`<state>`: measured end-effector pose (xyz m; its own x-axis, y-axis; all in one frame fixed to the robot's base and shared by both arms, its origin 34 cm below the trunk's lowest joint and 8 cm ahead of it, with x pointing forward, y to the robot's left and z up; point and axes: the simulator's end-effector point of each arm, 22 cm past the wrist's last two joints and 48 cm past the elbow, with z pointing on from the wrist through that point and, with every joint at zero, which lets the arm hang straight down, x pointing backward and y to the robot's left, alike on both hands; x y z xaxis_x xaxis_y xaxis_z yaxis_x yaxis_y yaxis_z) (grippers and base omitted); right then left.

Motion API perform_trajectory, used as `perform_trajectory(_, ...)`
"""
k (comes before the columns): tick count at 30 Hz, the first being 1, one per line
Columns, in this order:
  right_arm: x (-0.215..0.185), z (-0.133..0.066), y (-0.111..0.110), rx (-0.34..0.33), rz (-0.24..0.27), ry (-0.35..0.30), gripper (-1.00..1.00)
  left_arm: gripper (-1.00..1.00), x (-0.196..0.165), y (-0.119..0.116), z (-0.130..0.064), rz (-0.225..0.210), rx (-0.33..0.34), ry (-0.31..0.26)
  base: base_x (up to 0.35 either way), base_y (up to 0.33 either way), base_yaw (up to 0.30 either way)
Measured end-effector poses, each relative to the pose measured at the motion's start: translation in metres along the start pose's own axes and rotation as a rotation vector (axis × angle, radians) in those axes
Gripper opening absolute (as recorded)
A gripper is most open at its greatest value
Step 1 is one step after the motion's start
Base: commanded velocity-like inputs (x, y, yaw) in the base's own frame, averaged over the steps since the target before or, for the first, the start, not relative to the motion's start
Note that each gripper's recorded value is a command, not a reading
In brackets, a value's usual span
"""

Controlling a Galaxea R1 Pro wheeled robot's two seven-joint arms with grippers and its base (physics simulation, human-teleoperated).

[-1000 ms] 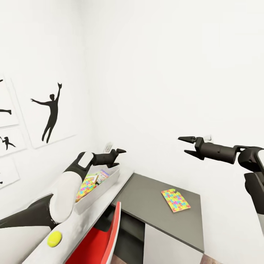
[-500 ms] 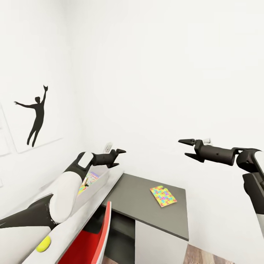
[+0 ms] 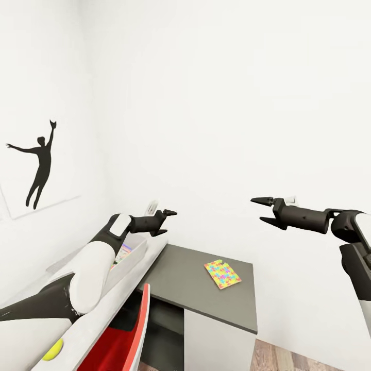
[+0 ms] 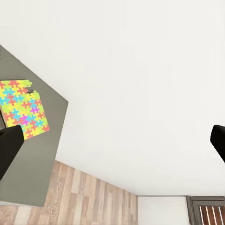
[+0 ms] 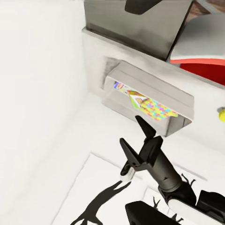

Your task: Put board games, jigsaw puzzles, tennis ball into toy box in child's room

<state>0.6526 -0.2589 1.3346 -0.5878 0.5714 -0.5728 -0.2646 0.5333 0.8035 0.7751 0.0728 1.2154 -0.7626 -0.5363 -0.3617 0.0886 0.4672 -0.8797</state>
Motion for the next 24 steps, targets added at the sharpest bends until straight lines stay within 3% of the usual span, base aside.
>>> perform_trajectory(5,0.002,0.005,-0.014,0.019,0.029,0.013,1.00,1.00,0.000,0.005,0.003,-0.005,-0.004,0.003,0.000,0.000,-0.003)
perform_trajectory(15,0.009,0.018,-0.064,0.088,0.136,0.047,1.00,1.00,0.002,0.014,0.009,-0.016,-0.013,0.011,-0.008,0.000,0.000)
perform_trajectory(24,0.012,0.021,-0.081,0.114,0.159,0.056,1.00,1.00,0.004,0.023,0.013,-0.026,-0.021,0.019,-0.018,0.000,0.000)
